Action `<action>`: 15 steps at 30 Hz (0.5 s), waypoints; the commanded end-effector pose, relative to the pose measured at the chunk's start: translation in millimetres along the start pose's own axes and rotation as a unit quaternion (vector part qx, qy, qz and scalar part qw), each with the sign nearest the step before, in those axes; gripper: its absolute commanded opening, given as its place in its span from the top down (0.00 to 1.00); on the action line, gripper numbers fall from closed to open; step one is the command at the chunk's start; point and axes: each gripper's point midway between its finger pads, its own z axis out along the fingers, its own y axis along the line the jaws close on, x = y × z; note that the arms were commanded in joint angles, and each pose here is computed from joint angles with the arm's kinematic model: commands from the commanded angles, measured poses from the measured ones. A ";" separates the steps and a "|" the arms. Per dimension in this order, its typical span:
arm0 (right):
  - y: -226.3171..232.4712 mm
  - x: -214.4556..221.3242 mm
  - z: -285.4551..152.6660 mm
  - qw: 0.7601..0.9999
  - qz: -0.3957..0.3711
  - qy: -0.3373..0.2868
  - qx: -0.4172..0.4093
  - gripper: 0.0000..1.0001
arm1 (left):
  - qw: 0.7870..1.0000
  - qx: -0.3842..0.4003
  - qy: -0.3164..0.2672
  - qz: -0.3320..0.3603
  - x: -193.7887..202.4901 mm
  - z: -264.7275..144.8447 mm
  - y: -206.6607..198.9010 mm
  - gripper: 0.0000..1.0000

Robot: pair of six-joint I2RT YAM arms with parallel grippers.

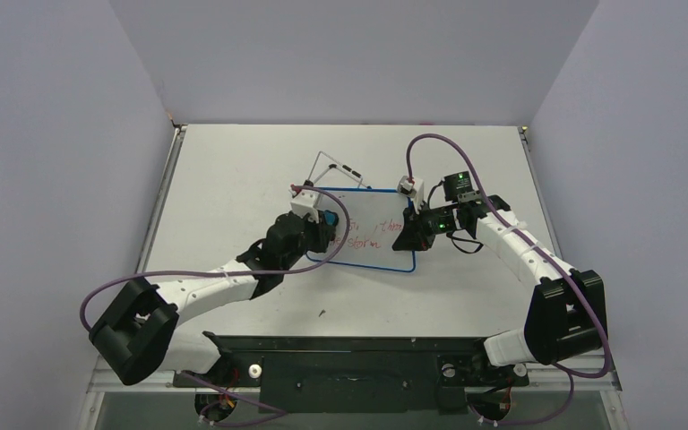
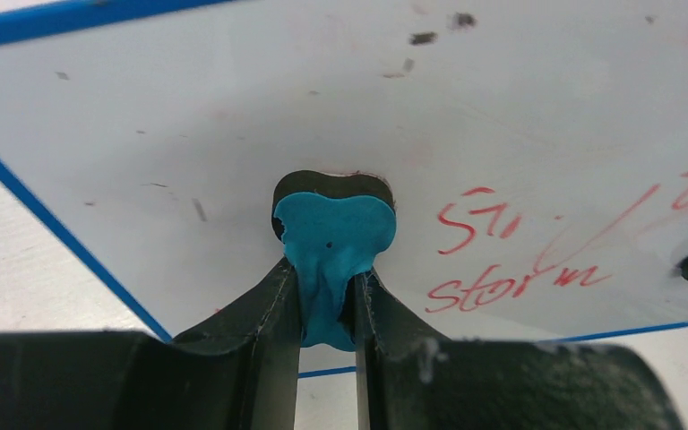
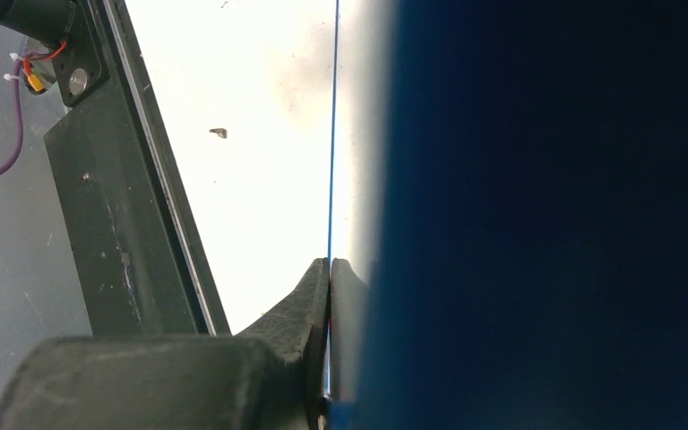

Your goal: Erase the whiteboard

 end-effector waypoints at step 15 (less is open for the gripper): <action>13.6 28.1 5.0 0.998 0.012 0.056 -0.016 1.00 | 0.999 -0.021 -0.014 -0.031 6.4 -3.0 27.7 1.00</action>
